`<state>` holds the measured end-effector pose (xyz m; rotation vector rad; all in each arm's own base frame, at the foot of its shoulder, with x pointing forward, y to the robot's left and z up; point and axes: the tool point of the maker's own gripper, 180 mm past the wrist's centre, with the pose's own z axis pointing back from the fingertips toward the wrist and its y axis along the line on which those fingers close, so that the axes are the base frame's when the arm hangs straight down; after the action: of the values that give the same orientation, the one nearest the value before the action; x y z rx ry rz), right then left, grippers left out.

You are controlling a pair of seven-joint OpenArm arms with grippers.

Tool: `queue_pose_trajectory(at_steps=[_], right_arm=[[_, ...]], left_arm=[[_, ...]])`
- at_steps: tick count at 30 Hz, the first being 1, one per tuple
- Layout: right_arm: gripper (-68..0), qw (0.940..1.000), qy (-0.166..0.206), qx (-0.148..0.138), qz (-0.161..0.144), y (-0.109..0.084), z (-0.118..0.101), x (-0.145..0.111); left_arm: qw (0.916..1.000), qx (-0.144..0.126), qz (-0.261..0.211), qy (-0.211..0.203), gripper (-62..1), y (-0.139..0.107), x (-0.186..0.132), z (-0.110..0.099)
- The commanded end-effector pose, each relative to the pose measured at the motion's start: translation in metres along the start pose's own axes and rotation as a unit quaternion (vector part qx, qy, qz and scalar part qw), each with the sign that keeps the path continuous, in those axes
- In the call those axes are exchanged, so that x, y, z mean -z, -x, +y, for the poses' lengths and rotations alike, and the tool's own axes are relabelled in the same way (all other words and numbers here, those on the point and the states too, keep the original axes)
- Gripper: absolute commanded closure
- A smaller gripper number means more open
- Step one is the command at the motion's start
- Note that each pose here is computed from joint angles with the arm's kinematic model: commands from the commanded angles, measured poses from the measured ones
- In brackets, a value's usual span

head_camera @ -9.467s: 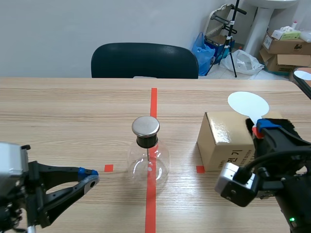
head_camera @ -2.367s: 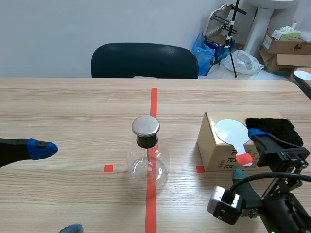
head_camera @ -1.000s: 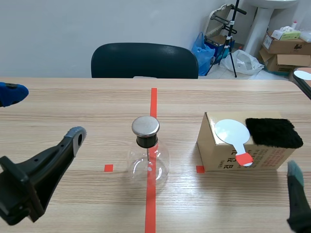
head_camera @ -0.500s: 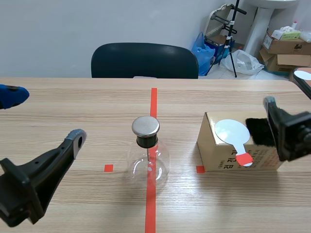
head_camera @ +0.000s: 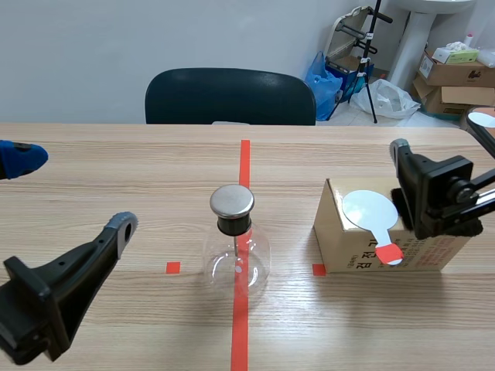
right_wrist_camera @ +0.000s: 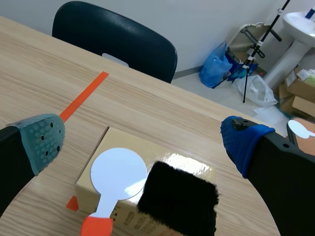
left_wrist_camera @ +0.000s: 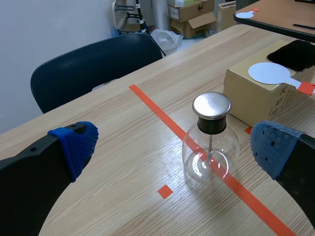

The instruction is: Do the electroscope experiment

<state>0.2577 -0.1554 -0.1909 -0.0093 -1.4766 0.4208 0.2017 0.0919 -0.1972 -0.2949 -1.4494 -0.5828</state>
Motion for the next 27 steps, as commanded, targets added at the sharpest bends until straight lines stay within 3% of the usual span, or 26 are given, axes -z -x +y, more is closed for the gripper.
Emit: queue_pose_trajectory(at_steps=[1, 6, 10, 15, 27], right_arm=[[-67.9, 0.9999, 0.003, 0.002, -0.010, -0.002, -0.001, -0.003], [-67.9, 0.9994, 0.007, -0.001, -0.033, -0.008, -0.004, -0.011], [-67.9, 0.9995, 0.009, 0.013, -0.026, -0.004, -0.008, -0.015], [-67.9, 0.9992, -0.029, 0.021, -0.015, 0.002, 0.005, -0.024], [-67.9, 0.9988, -0.040, 0.030, -0.004, 0.009, 0.012, -0.033]], left_arm=[[1.0000, 0.000, -0.008, 0.004, -62.3, -0.004, 0.000, -0.002], [1.0000, 0.001, -0.007, 0.004, -62.3, -0.004, 0.000, -0.002], [1.0000, -0.001, -0.003, 0.005, -62.3, -0.002, -0.002, -0.004], [0.9999, -0.012, 0.002, 0.009, -62.3, 0.002, -0.008, -0.009], [0.9999, -0.012, 0.001, 0.009, -62.3, 0.002, -0.008, -0.009]])
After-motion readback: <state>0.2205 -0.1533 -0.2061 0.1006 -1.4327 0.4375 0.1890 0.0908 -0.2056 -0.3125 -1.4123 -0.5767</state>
